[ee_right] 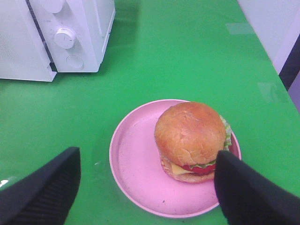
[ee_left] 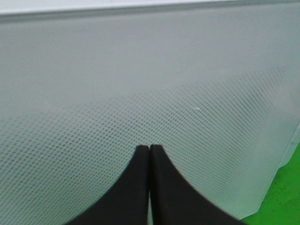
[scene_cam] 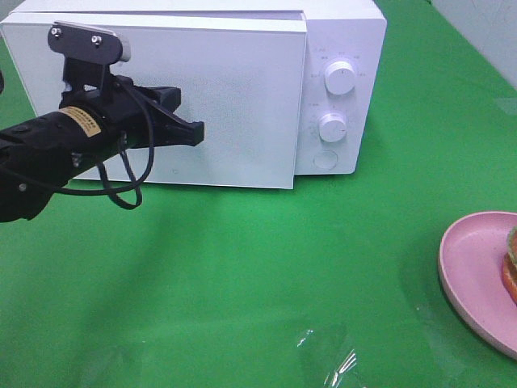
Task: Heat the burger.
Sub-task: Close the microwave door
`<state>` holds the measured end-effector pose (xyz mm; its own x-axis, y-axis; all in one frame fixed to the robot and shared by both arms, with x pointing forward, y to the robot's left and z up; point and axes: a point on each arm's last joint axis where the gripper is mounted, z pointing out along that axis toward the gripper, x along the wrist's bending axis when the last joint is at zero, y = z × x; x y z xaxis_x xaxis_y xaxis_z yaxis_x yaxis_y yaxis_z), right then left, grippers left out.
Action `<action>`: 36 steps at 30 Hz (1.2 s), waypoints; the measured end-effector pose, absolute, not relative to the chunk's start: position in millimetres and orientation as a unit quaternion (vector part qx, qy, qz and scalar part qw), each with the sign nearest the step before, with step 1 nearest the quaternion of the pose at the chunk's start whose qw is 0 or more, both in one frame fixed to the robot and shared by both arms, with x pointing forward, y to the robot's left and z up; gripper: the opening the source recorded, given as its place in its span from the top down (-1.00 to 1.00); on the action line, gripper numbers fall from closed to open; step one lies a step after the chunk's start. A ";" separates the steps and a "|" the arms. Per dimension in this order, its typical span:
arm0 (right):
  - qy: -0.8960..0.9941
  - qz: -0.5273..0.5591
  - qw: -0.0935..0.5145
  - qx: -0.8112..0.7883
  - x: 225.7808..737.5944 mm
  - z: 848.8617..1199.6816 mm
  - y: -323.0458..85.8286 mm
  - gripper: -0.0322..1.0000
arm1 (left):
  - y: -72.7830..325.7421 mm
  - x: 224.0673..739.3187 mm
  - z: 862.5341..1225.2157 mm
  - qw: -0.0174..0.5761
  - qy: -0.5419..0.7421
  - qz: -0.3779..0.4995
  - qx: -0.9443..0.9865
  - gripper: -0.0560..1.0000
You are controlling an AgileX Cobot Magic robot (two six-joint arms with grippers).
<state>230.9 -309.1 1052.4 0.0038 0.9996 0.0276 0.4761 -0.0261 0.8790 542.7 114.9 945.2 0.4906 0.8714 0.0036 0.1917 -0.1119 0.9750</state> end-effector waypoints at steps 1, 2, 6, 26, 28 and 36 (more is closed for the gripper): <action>0.601 0.370 0.354 0.614 230.9 1052.4 -309.1 -0.53 | 114.9 542.7 945.2 0.538 0.394 0.316 0.675 0.89; 0.601 0.370 0.354 0.614 230.9 1052.4 -309.1 -0.53 | 109.4 547.1 945.4 0.537 0.392 0.313 0.678 0.89; 0.601 0.370 0.354 0.614 230.9 1052.4 -309.1 -0.53 | 103.6 554.5 946.6 0.541 0.392 0.314 0.675 0.89; 0.601 0.370 0.354 0.614 230.9 1052.4 -309.1 -0.53 | 63.4 575.3 942.5 0.539 0.363 0.291 0.702 0.89; 0.601 0.370 0.354 0.614 230.9 1052.4 -309.1 -0.53 | 62.1 576.1 942.0 0.540 0.361 0.291 0.703 0.89; 0.601 0.370 0.354 0.614 230.9 1052.4 -309.1 -0.53 | 48.4 587.1 941.4 0.544 0.351 0.289 0.706 0.89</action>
<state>230.9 -309.1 1052.4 0.0038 0.9996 0.0276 0.4761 -0.0261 0.8790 587.1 48.4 941.4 0.5866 0.8095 0.0258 0.1816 -0.1625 0.9698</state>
